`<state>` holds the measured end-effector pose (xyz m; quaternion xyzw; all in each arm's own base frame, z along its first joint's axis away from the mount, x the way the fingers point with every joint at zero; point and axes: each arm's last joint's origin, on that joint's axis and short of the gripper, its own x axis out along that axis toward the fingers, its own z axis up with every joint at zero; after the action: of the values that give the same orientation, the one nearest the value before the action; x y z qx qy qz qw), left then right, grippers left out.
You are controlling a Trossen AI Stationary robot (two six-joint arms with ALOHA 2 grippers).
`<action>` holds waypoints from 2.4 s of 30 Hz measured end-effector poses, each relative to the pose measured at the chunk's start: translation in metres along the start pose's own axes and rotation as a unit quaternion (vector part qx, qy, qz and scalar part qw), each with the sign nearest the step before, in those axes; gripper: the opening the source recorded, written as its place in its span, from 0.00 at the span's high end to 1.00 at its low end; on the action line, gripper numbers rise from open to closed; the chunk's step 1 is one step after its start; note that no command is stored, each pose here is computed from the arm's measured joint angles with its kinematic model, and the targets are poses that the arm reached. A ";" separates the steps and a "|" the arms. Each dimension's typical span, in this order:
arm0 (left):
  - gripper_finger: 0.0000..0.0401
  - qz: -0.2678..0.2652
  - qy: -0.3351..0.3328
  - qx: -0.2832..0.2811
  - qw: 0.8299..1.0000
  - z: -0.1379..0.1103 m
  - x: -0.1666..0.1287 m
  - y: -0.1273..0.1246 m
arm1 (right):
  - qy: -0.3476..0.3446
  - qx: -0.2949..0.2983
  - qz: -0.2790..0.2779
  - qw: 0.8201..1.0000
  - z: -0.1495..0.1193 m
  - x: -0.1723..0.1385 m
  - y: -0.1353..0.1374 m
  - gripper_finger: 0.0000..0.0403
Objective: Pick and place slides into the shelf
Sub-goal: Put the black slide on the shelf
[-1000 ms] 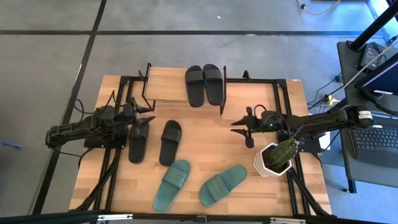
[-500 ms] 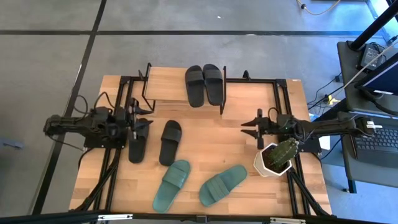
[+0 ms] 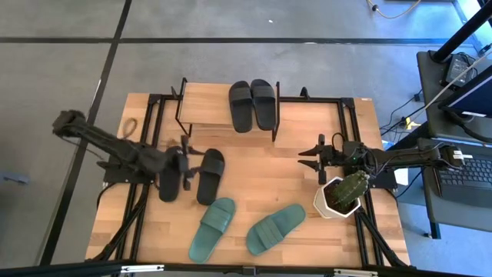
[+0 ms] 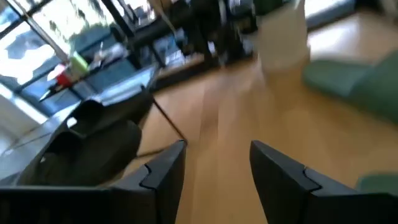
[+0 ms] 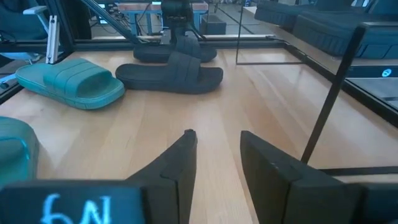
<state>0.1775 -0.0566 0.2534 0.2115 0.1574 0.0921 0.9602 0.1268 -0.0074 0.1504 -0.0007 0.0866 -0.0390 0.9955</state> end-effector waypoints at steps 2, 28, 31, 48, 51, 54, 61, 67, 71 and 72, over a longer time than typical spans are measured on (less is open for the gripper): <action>0.57 0.009 0.042 0.035 0.998 0.009 0.007 -0.016 | 0.001 0.000 0.000 1.000 0.000 0.000 0.000 0.69; 0.57 0.083 0.266 0.152 0.948 -0.040 0.055 -0.102 | 0.033 -0.017 -0.001 0.999 -0.006 0.000 0.000 0.69; 0.57 0.086 0.283 0.182 0.938 -0.047 0.062 -0.103 | 0.033 -0.018 -0.001 0.999 -0.006 0.000 0.000 0.69; 0.71 0.122 0.356 0.176 0.910 -0.072 0.086 -0.089 | 0.077 -0.016 -0.014 0.997 -0.014 -0.001 -0.001 0.69; 0.83 0.113 0.360 0.172 0.910 -0.073 0.086 -0.089 | 0.079 -0.017 -0.014 0.997 -0.015 -0.001 -0.001 0.69; 0.95 0.108 0.362 0.171 0.910 -0.073 0.086 -0.089 | 0.079 -0.018 -0.014 0.997 -0.015 -0.001 -0.001 0.69; 0.98 0.099 0.367 0.121 0.917 -0.059 0.089 -0.090 | 0.081 -0.019 -0.013 0.996 -0.015 -0.001 -0.001 0.69; 0.99 0.101 0.382 0.112 0.912 -0.010 0.089 -0.078 | 0.084 -0.020 -0.008 0.996 -0.016 -0.001 0.000 0.69; 0.99 0.144 0.399 0.120 0.898 0.023 0.080 -0.061 | 0.085 -0.020 -0.009 0.996 -0.016 -0.001 -0.001 0.69; 0.99 0.154 0.400 0.116 0.896 0.031 0.078 -0.056 | 0.085 -0.020 -0.009 0.996 -0.016 -0.001 -0.001 0.69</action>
<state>0.2675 -0.0995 0.2350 0.2878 0.5031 0.2964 0.7591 0.1226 -0.0077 0.1346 -0.0182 0.1719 -0.0457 0.9839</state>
